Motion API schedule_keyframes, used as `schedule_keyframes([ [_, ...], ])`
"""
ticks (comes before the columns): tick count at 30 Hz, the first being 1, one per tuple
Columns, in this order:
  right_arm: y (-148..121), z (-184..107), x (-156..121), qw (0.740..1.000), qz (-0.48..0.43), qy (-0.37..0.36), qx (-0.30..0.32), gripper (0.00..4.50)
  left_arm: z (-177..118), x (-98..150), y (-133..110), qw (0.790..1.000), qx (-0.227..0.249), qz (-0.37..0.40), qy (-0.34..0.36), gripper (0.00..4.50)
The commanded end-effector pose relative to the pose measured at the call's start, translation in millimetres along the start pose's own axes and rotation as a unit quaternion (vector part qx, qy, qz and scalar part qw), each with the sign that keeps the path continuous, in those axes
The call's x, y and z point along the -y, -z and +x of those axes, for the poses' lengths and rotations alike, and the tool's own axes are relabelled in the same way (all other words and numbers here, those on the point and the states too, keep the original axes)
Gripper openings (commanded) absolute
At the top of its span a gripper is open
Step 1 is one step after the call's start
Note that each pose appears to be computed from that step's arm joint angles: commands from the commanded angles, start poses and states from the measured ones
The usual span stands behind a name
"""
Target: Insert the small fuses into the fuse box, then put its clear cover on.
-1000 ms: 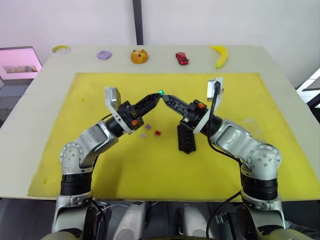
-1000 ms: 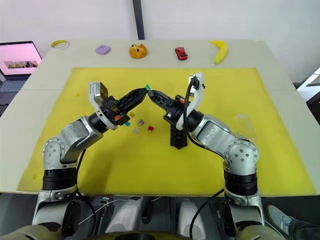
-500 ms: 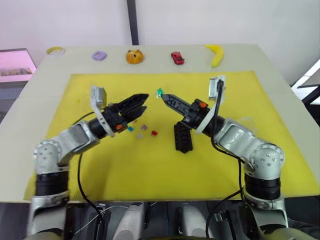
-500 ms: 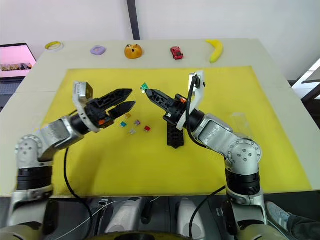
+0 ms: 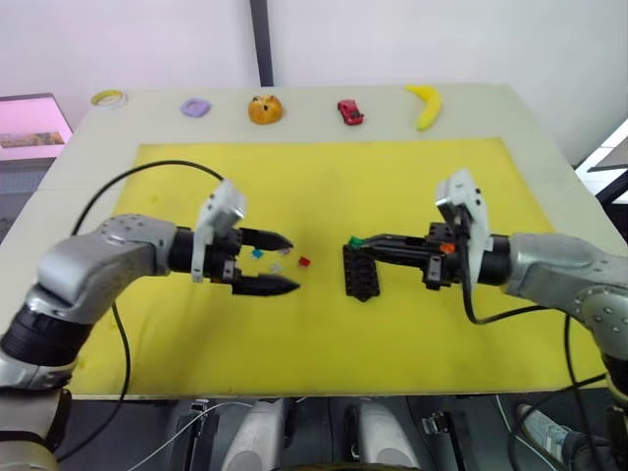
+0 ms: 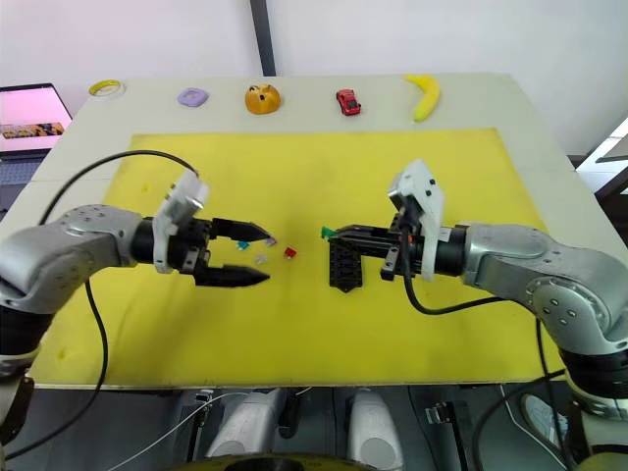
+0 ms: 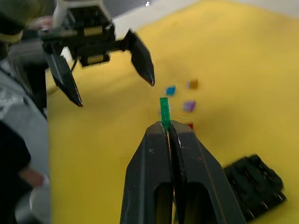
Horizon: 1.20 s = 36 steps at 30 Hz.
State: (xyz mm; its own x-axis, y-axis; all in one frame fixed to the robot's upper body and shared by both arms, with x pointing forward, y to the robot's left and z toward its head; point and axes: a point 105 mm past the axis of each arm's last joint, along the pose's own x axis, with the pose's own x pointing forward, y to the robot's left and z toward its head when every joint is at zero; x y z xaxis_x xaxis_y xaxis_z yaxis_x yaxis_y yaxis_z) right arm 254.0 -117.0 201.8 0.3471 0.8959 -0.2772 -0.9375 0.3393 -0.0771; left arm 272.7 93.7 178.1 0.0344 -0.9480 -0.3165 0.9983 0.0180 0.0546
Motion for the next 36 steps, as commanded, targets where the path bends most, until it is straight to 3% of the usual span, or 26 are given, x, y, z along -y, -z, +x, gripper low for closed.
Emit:
schedule_keyframes([
  [1, 10.6, -6.3, 0.9, 0.995, -0.096, -0.021, -0.025, 0.0, 15.8, -4.5, -5.4, 0.998, 0.005, 0.067, 0.011, 4.41],
  [5, 32.8, -10.2, 10.2, 0.989, -0.14, -0.026, -0.05, 0.0, 40.4, -7.0, 5.0, 0.994, 0.0, 0.109, 0.021, 4.41],
  [13, 40.2, -9.3, 20.2, 0.981, -0.18, -0.031, -0.064, 0.0, 57.8, -12.7, 5.5, 0.992, 0.006, 0.125, 0.018, 4.41],
  [36, 44.7, 7.0, 26.4, 0.978, -0.192, -0.048, -0.072, 0.0, 65.2, -18.9, 5.2, 0.991, 0.004, 0.136, -0.002, 4.41],
])
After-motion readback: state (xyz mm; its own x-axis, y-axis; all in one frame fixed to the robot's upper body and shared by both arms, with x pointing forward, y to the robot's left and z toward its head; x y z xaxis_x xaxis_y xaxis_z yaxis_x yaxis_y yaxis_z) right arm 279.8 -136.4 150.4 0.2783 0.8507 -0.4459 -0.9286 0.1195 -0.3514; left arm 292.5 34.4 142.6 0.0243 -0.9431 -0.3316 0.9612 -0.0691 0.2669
